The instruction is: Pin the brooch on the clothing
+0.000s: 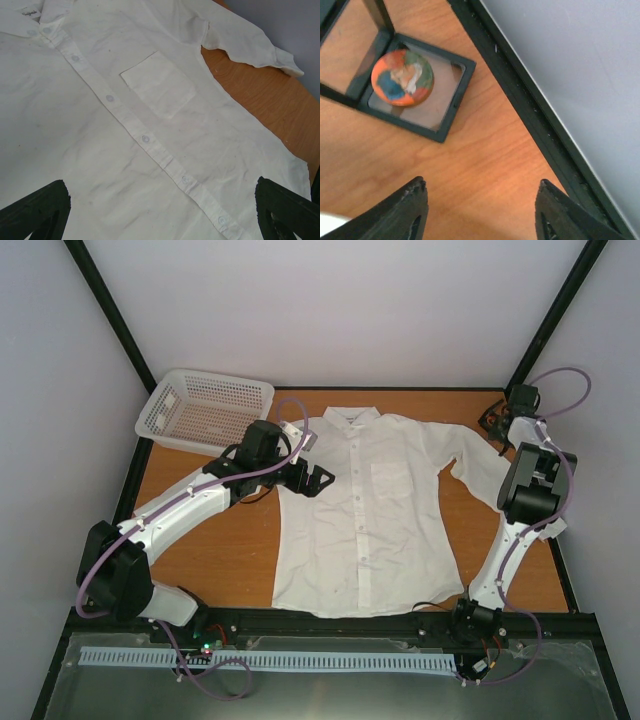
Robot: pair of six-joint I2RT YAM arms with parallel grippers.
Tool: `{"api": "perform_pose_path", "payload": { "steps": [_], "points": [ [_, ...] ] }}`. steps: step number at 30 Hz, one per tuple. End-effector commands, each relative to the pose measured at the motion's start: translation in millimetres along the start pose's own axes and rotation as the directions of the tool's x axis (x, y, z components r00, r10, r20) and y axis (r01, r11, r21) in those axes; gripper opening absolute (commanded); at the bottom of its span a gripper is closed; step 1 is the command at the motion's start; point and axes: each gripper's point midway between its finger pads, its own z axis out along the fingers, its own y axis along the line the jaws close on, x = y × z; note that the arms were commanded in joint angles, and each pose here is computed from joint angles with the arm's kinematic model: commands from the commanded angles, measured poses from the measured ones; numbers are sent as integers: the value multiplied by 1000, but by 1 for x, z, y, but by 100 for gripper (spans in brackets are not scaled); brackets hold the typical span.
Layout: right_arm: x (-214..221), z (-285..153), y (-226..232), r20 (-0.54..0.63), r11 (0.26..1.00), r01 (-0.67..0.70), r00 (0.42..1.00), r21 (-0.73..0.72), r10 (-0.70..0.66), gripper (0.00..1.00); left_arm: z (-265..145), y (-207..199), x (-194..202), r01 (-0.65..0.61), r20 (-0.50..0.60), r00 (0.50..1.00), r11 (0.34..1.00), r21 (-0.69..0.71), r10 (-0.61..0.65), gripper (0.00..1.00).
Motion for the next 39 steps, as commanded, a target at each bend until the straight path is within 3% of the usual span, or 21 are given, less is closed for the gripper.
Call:
{"api": "perform_pose_path", "payload": {
  "steps": [1,8,17,27,39],
  "points": [
    [-9,9,1,-8,999,-40,999,-28,40,56,0,3,-8,-21,28,999,1000,-9,22,100],
    [-29,26,3,17,990,-129,991,-57,130,52,2,5,-6,-19,20,1000,1000,-12,19,100],
    [-66,45,8,41,987,-153,987,-50,155,26,3,6,-5,-19,18,1000,1000,-18,19,100],
    [-84,68,19,67,980,-171,982,-98,178,26,4,9,-4,-17,14,1000,999,-29,18,100],
    [-69,93,25,-26,948,-227,974,-223,227,26,6,10,-2,-14,8,1000,1000,-27,14,100]
  ]
}}
